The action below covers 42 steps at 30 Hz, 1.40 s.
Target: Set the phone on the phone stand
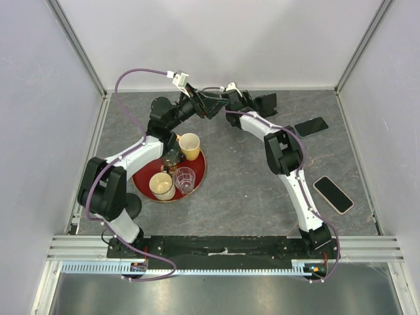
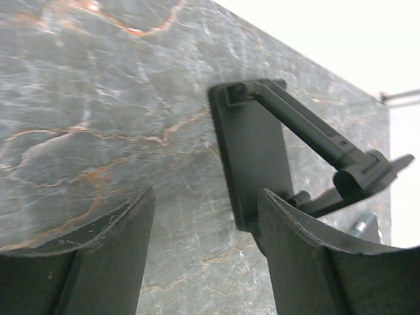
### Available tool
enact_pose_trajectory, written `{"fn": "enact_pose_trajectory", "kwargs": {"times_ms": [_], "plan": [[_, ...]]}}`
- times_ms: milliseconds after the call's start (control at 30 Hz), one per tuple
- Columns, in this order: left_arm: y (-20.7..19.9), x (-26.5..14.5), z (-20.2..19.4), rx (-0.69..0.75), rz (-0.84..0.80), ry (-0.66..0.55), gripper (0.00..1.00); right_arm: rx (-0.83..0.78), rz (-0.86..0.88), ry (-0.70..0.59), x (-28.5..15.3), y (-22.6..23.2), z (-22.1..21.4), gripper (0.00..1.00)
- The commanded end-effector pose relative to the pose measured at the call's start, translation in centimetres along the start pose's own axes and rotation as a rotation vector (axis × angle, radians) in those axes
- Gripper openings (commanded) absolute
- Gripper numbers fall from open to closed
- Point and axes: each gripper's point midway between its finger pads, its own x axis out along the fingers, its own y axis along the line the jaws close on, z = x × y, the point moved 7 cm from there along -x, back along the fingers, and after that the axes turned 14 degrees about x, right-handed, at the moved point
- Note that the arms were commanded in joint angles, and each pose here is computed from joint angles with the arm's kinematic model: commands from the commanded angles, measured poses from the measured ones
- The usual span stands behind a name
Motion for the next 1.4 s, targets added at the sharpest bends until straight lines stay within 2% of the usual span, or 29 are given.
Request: {"fn": "enact_pose_trajectory", "kwargs": {"times_ms": [0,67,167,200,233,267,300,333,367,400,467,567,667,867,1000,1267,1367], "plan": [[-0.4,-0.2,1.1,0.008,-0.032,-0.037,0.79,0.102,0.199,-0.026,-1.8,0.3,2.4,0.73],[-0.4,-0.3,1.1,0.009,-0.036,-0.038,0.79,0.133,0.263,-0.041,-2.8,0.1,3.2,0.77],[-0.5,-0.3,1.1,0.01,-0.036,-0.039,0.79,0.269,0.38,-0.107,-4.3,-1.3,5.3,0.8],[-0.5,-0.3,1.2,0.011,-0.037,-0.041,0.79,0.319,0.485,-0.078,-4.6,-1.0,4.1,0.82],[-0.5,-0.4,1.2,0.012,-0.036,-0.042,0.79,0.388,0.533,-0.125,-5.9,-3.1,5.8,0.83],[-0.4,-0.4,1.2,0.012,-0.035,-0.04,0.79,0.473,0.563,-0.181,-4.9,-5.7,6.7,0.84],[-0.4,-0.4,1.2,0.013,-0.035,-0.04,0.79,0.489,0.759,-0.142,-5.3,-5.3,4.5,0.86],[-0.4,-0.4,1.2,0.012,-0.036,-0.039,0.79,0.573,0.823,-0.187,-6.4,-7.5,5.6,0.89],[-0.4,-0.3,1.1,0.014,-0.039,-0.038,0.79,0.627,0.853,-0.275,-5.6,-10.3,6.1,0.91],[-0.4,-0.3,1.2,0.013,-0.038,-0.039,0.79,0.637,0.878,-0.251,-5.5,-10.8,4.2,0.96],[-0.4,-0.2,0.9,0.006,-0.047,-0.032,0.79,0.658,0.832,-0.302,-5.4,-13.8,4.3,0.98],[-0.3,0.0,0.7,-0.009,-0.06,-0.023,0.79,0.678,0.72,-0.285,-4.0,-16.2,2.8,0.98],[-0.3,0.3,0.4,-0.025,-0.079,-0.019,0.79,0.71,0.706,-0.317,-2.6,-17.7,2.7,0.98],[-0.2,0.8,0.0,-0.048,-0.119,-0.017,0.8,0.63,0.871,-0.314,0.2,-15.7,2.5,0.98],[0.0,1.0,-0.3,-0.059,-0.125,-0.013,0.8,0.624,0.868,-0.295,1.9,-14.6,1.4,0.98],[-0.3,0.9,0.0,-0.054,-0.137,-0.017,0.8,0.609,0.853,-0.257,2.3,-12.9,1.1,0.98],[-0.2,0.8,0.0,-0.055,-0.134,-0.015,0.8,0.561,0.741,-0.231,2.1,-11.8,1.2,0.96]]}}
